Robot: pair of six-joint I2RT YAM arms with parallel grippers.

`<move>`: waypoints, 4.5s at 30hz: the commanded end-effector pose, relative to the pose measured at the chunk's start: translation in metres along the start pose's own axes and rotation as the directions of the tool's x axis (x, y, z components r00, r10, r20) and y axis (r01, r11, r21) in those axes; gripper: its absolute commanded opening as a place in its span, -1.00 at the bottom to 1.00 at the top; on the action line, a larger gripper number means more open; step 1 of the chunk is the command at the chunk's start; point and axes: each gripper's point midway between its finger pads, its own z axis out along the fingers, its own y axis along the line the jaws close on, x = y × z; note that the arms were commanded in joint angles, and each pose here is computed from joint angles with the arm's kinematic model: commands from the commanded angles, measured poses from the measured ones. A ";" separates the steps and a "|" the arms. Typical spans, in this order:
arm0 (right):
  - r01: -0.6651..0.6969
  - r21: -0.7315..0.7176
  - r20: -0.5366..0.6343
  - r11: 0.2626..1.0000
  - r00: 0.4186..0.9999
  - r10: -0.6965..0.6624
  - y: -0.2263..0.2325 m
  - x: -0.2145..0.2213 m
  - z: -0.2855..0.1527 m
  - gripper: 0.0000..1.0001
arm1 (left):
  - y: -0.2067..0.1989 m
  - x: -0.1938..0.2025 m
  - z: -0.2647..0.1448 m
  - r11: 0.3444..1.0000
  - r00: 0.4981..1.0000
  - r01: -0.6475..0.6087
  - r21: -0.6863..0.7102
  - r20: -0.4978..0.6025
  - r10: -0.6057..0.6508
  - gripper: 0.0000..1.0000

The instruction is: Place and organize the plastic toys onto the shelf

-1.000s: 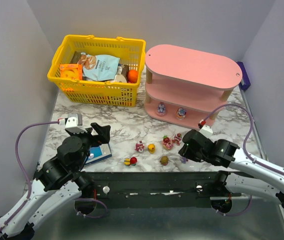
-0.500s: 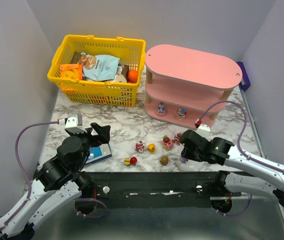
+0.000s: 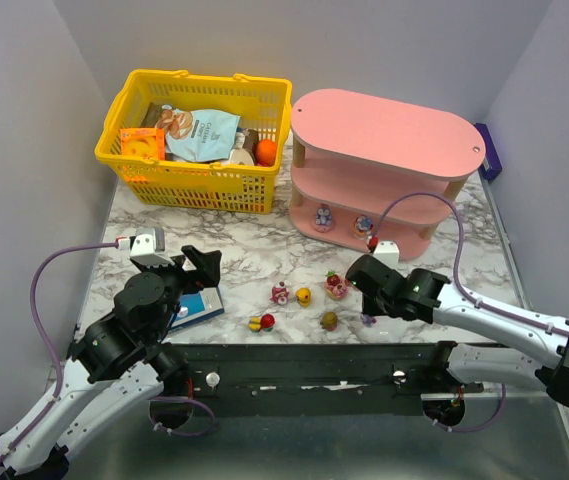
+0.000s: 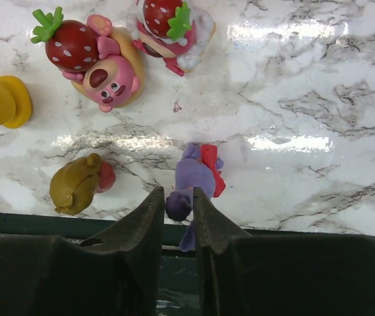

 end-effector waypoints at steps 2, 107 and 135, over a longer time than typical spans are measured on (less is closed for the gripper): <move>0.109 -0.014 0.038 0.994 0.993 -0.108 0.007 -0.014 -0.004 -0.57 | -0.002 -0.002 0.000 1.000 1.000 0.010 0.010 0.010 -0.010 0.97; -0.184 -0.191 0.477 0.964 0.841 0.255 -0.069 -0.082 -0.131 0.43 | -0.259 0.283 0.035 0.883 0.541 0.318 0.345 -0.831 0.130 -0.04; -0.216 -0.206 0.485 0.954 0.825 0.292 -0.081 -0.073 -0.125 0.42 | -0.247 0.272 0.052 0.919 0.554 0.352 0.179 -0.831 -0.050 0.09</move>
